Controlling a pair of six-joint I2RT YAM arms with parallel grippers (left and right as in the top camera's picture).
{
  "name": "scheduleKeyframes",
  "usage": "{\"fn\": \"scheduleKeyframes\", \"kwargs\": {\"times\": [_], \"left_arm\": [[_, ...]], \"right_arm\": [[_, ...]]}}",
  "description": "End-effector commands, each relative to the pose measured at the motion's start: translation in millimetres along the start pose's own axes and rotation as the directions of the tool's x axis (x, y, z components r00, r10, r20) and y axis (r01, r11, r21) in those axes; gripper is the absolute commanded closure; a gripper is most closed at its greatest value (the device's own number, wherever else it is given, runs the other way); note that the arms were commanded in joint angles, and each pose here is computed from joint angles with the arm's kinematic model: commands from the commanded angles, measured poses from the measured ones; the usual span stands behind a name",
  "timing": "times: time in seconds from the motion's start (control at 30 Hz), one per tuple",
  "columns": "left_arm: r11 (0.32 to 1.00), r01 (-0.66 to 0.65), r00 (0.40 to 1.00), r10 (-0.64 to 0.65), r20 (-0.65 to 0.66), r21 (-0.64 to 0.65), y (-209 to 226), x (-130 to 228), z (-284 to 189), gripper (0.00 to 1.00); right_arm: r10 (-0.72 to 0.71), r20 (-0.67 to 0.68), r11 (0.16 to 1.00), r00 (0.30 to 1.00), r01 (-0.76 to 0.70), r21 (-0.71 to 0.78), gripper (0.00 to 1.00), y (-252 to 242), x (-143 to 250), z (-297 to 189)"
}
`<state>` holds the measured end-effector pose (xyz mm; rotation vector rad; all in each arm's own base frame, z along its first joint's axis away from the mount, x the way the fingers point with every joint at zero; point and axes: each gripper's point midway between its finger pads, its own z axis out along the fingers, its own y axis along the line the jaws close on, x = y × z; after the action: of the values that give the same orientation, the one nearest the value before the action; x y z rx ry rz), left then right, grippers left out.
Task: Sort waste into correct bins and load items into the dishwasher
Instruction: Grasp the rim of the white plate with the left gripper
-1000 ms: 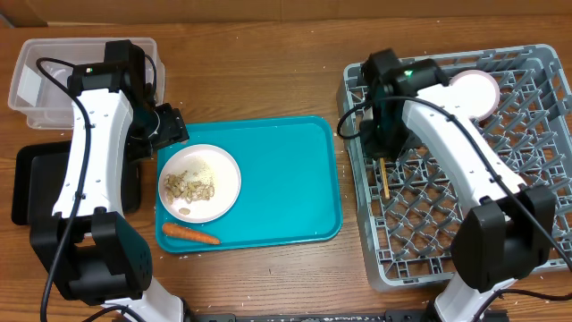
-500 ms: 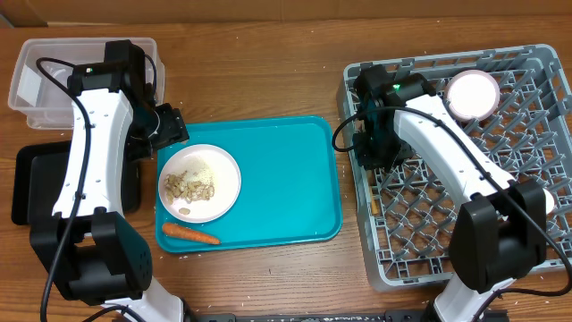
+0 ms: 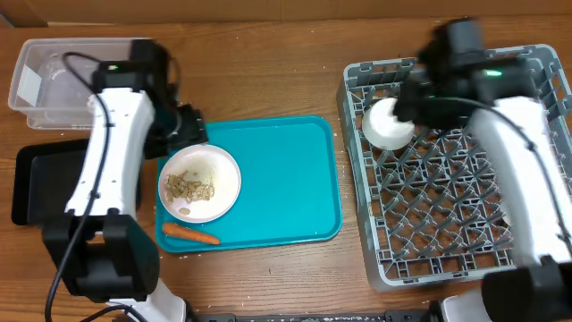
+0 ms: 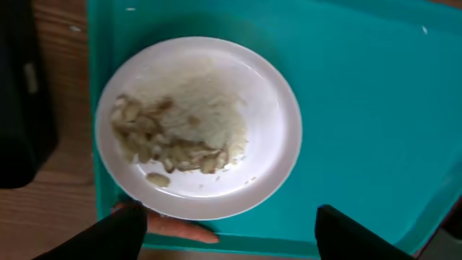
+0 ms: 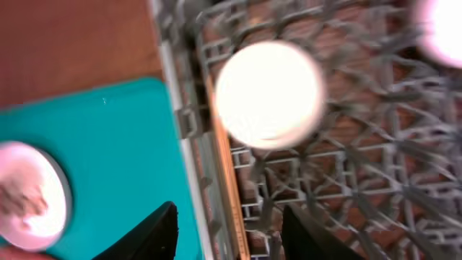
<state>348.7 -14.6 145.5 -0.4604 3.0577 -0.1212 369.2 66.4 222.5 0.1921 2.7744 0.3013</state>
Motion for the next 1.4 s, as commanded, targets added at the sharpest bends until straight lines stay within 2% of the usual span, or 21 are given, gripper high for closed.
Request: {"fn": "scheduleKeyframes", "kwargs": {"times": [0.0,0.07,0.17,0.23,0.37,0.47,0.67,0.97,1.37], "left_arm": [[0.992,-0.12,0.992,0.119,0.04,0.024,-42.0,11.7,-10.1,0.22],[0.987,-0.16,0.987,0.159,0.035,0.018,-53.5,17.7,-7.8,0.21],[0.977,-0.213,0.977,0.212,0.023,0.016,-69.7,27.2,-3.5,0.2],[0.968,-0.251,0.968,0.252,0.025,-0.029,-75.2,30.8,1.1,0.19],[0.962,-0.27,0.962,0.271,0.023,-0.047,-79.8,33.7,5.1,0.16],[0.965,-0.257,0.966,0.258,0.027,-0.045,-80.8,33.2,5.7,0.17],[0.967,-0.254,0.965,0.256,0.064,-0.031,-87.0,25.9,14.9,0.23],[0.965,-0.256,0.967,0.255,-0.016,-0.057,-77.8,54.1,70.0,0.22],[0.959,-0.278,0.96,0.28,0.021,-0.052,-75.6,63.3,119.1,0.23]], "right_arm": [[0.165,-0.003,0.98,0.986,-0.165,-0.108,0.5,-31.3,-3.6,-28.4],[0.221,-0.019,0.971,0.975,-0.222,-0.089,0.49,-51.0,-0.3,-31.6],[0.295,-0.024,0.953,0.955,-0.296,-0.061,0.35,-77.7,2.7,-36.7],[0.348,-0.018,0.936,0.937,-0.349,-0.045,0.28,-96.6,3.9,-40.7],[0.379,-0.011,0.925,0.925,-0.379,-0.036,0.21,-108.2,4.4,-43.3],[0.378,-0.016,0.925,0.926,-0.378,-0.035,0.19,-107.2,5.4,-43.1],[0.368,-0.036,0.929,0.929,-0.369,-0.026,0.19,-103.4,10.2,-42.0],[0.377,-0.067,0.925,0.924,-0.379,-0.022,0.19,-101.7,17.8,-42.3],[0.379,-0.072,0.923,0.923,-0.382,-0.042,0.19,-98.3,17.0,-42.4]]}}
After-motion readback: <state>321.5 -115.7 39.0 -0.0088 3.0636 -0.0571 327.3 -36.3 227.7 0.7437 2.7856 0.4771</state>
